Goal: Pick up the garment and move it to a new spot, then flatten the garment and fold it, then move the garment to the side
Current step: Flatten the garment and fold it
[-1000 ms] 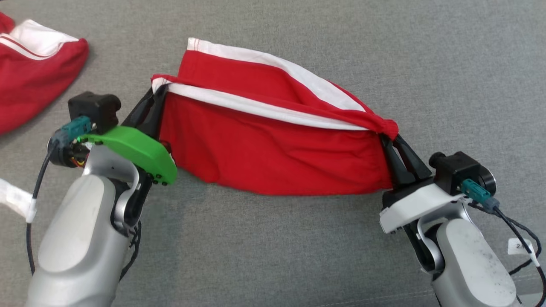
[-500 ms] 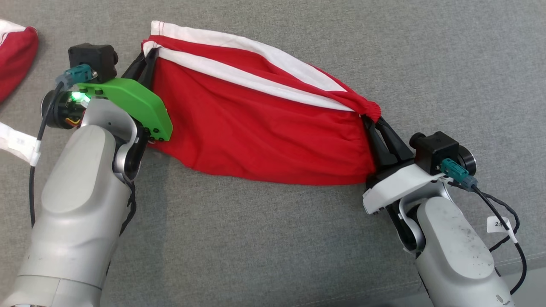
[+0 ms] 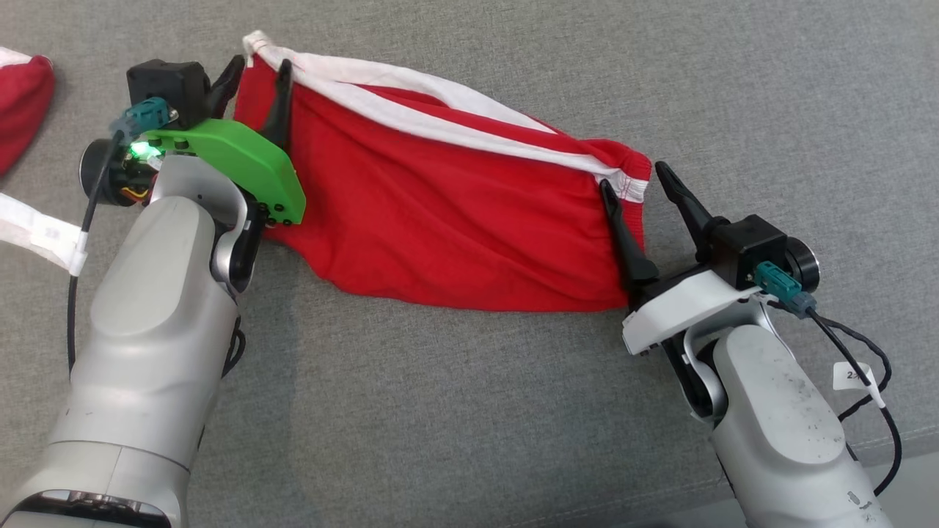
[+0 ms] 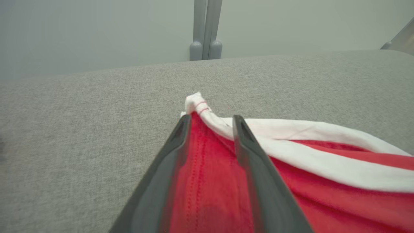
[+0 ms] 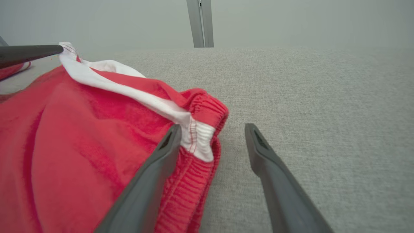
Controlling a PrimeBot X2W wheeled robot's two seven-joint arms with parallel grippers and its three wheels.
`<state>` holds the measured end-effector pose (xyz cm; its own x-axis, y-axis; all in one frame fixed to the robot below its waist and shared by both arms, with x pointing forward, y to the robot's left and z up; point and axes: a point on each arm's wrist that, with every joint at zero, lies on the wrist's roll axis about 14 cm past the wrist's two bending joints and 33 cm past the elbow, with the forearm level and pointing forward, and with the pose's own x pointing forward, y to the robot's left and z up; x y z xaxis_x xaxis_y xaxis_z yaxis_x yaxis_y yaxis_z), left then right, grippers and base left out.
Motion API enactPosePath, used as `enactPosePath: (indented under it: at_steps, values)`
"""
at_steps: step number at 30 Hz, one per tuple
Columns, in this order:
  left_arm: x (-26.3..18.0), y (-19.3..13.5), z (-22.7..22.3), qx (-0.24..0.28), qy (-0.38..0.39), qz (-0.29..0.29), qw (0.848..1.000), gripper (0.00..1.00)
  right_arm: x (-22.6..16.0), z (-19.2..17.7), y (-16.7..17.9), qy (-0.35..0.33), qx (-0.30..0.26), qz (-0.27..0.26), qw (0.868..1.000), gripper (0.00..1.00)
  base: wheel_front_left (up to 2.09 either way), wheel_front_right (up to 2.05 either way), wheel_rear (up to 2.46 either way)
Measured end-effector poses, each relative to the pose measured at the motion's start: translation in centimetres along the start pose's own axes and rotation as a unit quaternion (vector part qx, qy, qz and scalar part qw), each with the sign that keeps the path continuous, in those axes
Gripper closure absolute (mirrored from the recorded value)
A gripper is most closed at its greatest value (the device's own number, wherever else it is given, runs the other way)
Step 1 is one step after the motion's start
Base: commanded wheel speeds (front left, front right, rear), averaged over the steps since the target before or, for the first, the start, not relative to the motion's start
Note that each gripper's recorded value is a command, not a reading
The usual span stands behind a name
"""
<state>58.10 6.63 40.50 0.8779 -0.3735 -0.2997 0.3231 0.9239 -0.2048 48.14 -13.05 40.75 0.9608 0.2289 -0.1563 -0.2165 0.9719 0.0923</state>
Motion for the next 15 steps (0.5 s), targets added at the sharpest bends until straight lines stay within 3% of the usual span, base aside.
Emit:
enactPosePath:
  at_steps: [10,15]
  values:
    - [-1.6,-0.6,1.0,-0.003,-0.033,-0.002,0.999,0.00,-0.7,2.9,0.1,-0.046,-0.011,-0.004,0.999,0.00,0.00,0.00,0.00]
    - [-3.8,0.1,-0.8,0.000,0.004,0.015,1.000,0.00,-2.4,4.4,-0.7,-0.067,-0.026,-0.023,0.997,0.00,0.00,0.00,0.00]
